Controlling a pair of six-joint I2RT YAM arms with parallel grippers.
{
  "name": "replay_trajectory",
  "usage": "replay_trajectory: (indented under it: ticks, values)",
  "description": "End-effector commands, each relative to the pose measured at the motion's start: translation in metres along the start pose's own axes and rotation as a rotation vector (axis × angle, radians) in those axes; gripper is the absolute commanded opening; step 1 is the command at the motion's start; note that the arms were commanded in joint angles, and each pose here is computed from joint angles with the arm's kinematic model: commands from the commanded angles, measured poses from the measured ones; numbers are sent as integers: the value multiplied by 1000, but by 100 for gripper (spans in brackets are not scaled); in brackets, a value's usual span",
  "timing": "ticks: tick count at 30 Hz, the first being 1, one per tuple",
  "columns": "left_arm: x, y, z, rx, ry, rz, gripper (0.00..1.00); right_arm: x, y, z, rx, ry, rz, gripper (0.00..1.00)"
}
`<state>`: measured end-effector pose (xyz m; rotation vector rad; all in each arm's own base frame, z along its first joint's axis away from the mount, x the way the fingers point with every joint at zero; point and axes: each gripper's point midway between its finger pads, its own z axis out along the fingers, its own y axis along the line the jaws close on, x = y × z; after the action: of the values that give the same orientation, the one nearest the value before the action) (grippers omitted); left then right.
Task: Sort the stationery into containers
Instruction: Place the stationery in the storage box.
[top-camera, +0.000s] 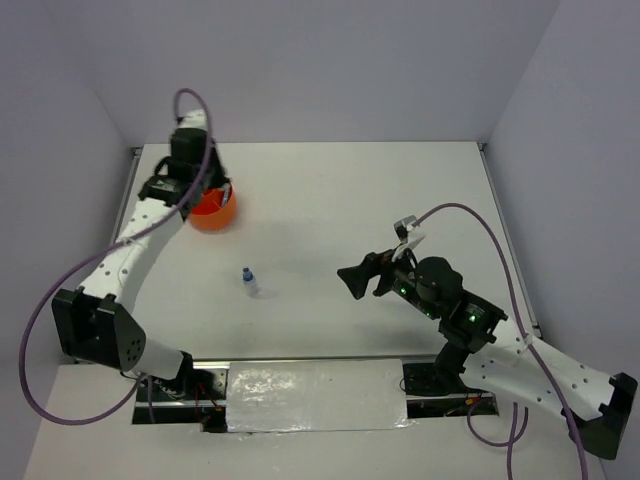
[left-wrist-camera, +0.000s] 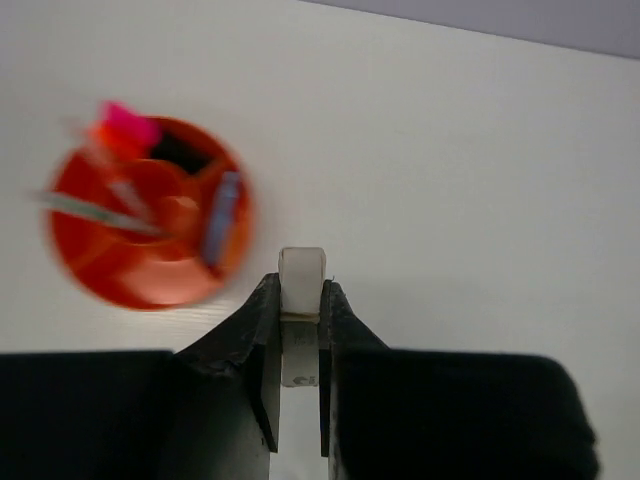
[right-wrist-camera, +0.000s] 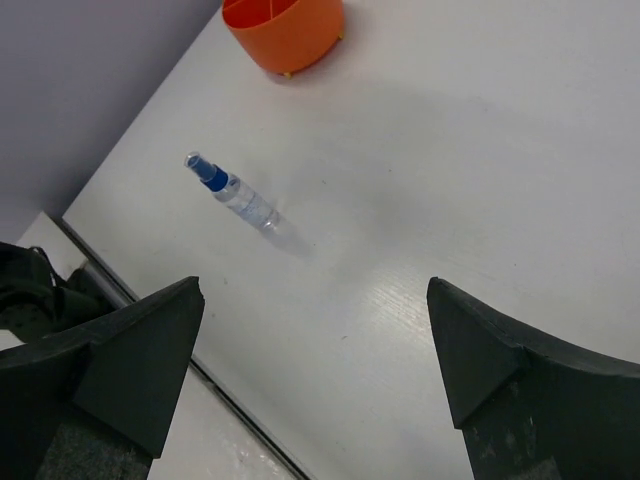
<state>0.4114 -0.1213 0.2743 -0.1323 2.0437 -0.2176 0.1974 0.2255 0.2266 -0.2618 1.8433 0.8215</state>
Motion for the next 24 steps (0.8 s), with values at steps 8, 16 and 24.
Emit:
replay_trajectory:
  ticks: [8, 16, 24]
  values:
    - [-60, 231, 16, -380, -187, -146, 0, 16, -3, -23, -64, 27, -69, 100]
    - [-85, 218, 51, -158, -275, -74, 0, 27, 11, -28, -168, 53, -92, 100]
    - [-50, 227, 95, -128, -172, -111, 0, 25, 18, -23, -199, 56, -129, 100]
